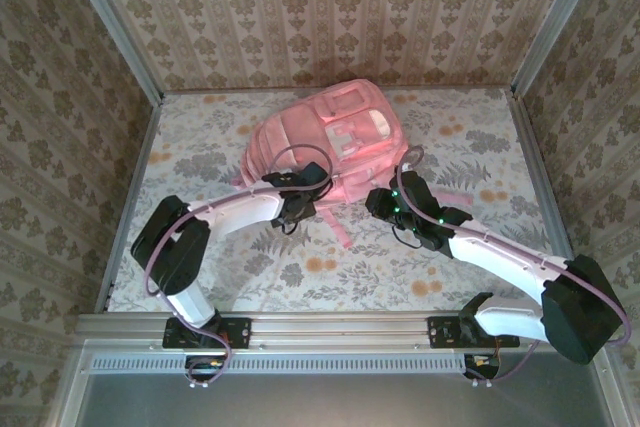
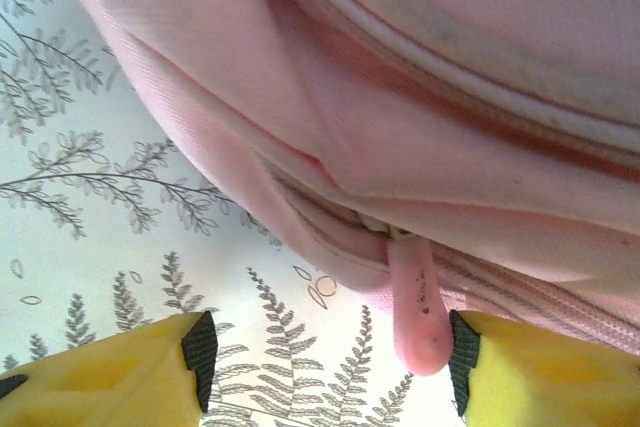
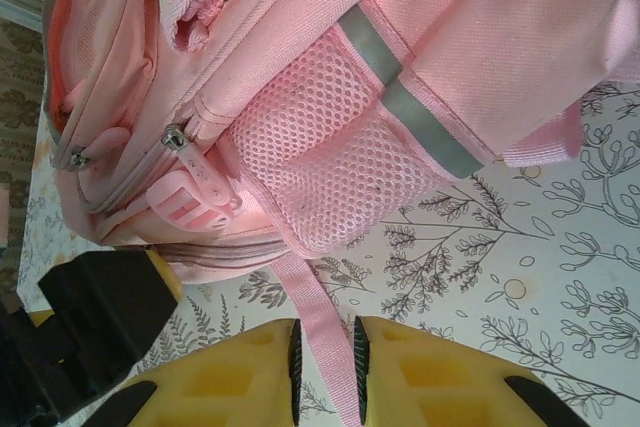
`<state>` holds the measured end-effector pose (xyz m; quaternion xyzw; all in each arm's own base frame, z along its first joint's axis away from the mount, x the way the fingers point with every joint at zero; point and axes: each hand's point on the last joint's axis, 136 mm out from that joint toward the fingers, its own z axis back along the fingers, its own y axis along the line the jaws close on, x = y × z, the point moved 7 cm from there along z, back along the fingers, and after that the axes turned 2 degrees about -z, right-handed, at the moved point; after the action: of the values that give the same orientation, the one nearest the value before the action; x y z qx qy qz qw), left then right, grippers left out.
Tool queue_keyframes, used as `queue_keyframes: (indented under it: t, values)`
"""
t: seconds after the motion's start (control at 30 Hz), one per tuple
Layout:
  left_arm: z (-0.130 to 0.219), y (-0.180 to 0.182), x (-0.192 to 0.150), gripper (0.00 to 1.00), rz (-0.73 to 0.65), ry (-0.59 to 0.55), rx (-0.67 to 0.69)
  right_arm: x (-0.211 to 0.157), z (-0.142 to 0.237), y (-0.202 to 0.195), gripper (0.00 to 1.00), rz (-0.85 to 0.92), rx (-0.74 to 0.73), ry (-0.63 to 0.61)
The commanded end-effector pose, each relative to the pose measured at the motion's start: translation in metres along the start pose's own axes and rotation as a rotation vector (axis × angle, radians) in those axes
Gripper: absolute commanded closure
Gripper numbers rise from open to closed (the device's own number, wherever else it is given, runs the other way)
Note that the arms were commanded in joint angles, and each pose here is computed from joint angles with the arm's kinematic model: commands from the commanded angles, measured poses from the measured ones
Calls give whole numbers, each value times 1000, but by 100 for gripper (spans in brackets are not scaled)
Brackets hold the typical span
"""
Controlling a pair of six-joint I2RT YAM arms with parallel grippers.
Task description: Pack the student bag
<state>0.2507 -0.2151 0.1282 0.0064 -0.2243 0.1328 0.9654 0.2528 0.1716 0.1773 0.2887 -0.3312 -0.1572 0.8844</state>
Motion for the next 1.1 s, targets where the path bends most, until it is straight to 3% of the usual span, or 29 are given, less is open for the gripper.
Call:
queue_keyframes:
  t: [0.0,0.43,0.83,1.07]
  values:
    - [7,11,7,40,-8,-35,24,-5,-5,1,76,-21,20,24]
    - [-6,15,10,58,-2,-5,14,-2,-2,3,76,-10,12,20]
    - [-7,4,16,100,-23,23,-99,-8,-9,0,76,-14,5,47]
    - [4,4,9,100,-33,32,-217,-11,-14,5,76,-13,12,68]
